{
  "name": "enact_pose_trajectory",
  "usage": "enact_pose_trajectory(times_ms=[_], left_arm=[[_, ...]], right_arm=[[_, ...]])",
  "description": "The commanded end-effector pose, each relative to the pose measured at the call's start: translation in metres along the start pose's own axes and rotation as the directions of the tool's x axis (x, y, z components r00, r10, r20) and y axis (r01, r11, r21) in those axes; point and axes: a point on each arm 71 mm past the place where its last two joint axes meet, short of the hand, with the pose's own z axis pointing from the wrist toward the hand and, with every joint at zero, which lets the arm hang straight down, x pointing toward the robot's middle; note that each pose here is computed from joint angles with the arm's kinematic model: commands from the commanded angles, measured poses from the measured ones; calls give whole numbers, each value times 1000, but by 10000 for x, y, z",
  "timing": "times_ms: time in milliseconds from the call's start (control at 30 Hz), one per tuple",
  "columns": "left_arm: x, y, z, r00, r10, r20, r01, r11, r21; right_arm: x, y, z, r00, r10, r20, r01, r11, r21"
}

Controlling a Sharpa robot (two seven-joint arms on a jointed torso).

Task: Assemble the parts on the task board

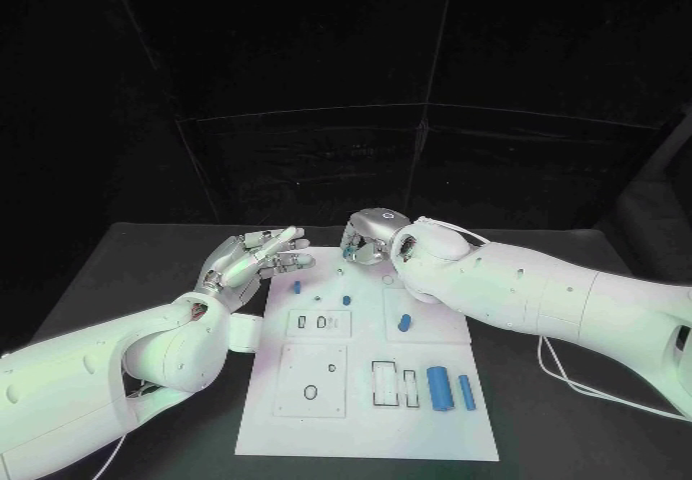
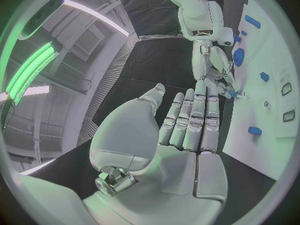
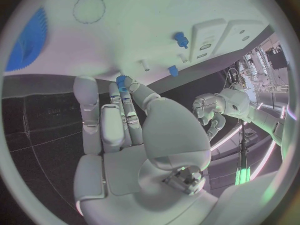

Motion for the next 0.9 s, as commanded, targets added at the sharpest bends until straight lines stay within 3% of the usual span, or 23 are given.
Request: enact_pose_trajectory(times_ms=[33, 667, 900], left_arm=[[2, -14, 6, 1000, -3, -10, 3, 1000, 8], [-8, -10, 14, 1000, -4, -12, 4, 1000, 1], [-16, -11, 11, 1000, -3, -11, 3, 1000, -2]], right_arm=[[10, -8, 15, 999, -15, -30, 15, 1000, 14], [36, 17, 72, 999, -19, -47, 21, 999, 45], [-16, -15, 18, 1000, -11, 6, 11, 999, 49]])
